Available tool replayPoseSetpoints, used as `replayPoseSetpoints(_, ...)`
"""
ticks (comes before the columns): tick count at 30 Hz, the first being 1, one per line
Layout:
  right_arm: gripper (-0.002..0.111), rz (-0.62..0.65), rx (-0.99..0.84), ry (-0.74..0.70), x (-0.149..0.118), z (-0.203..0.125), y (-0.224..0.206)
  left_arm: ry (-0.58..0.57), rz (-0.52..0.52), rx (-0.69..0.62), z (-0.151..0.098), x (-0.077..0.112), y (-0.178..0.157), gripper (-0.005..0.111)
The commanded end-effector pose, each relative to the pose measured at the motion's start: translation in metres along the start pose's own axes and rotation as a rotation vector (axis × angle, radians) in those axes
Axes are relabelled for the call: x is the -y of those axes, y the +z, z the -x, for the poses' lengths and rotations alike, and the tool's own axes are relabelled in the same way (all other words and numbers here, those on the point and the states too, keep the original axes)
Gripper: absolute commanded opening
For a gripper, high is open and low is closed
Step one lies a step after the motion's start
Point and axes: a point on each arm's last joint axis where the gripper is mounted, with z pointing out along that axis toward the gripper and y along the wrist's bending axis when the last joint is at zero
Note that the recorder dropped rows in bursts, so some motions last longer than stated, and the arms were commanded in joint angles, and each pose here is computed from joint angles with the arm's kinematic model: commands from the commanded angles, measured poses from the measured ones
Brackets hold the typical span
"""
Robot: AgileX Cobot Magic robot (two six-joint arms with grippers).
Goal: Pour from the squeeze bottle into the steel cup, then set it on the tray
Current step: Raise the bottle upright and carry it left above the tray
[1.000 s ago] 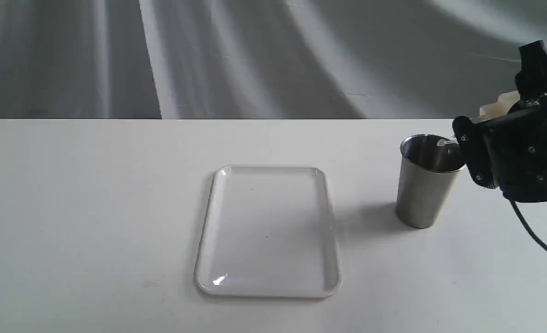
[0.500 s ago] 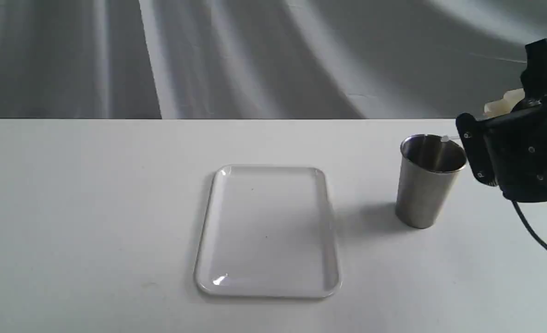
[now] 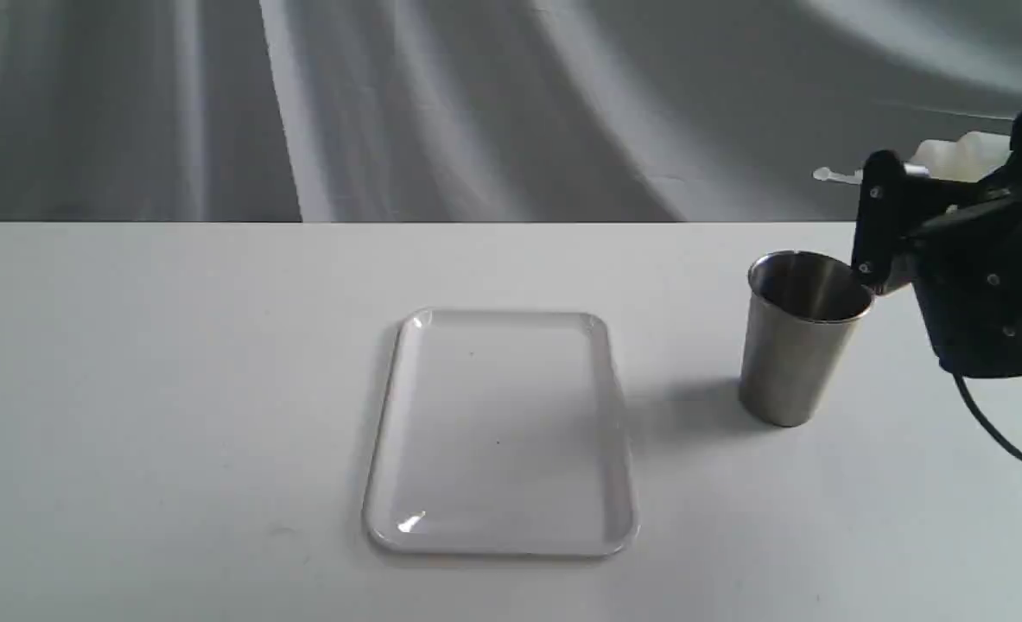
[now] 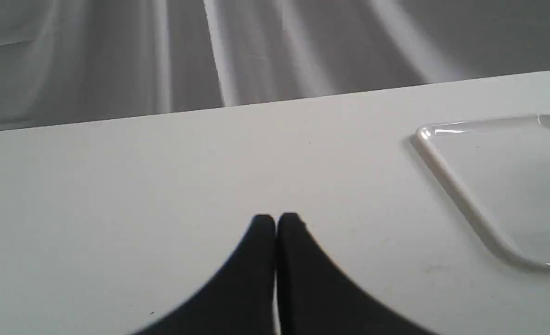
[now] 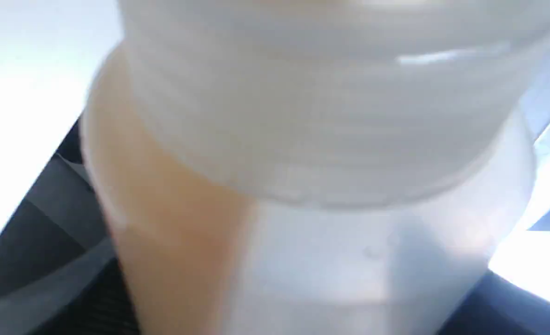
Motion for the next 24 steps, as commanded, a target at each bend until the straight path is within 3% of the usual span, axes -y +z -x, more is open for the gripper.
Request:
replayPoseSetpoints(1, 0.017, -0.056, -0.008, 0.159, 0.010, -0.002, -0.002, -0.005, -0.006, 0.005, -0.001, 0.000, 0.000, 0.000)
replayPoseSetpoints(8, 0.017, -0.051, 0.007, 0.403, 0.009, -0.001, -0.002, -0.001, -0.006, 0.005, -0.001, 0.000, 0.000, 0.000)
replayPoseSetpoints(14, 0.017, -0.044, 0.041, 0.489, 0.017, -0.003, -0.006, -0.001, -0.006, 0.005, -0.001, 0.000, 0.000, 0.000)
replayPoseSetpoints(24, 0.017, -0.059, 0.248, 0.685, 0.075, -0.032, -0.047, -0.005, -0.006, 0.005, -0.001, 0.000, 0.000, 0.000)
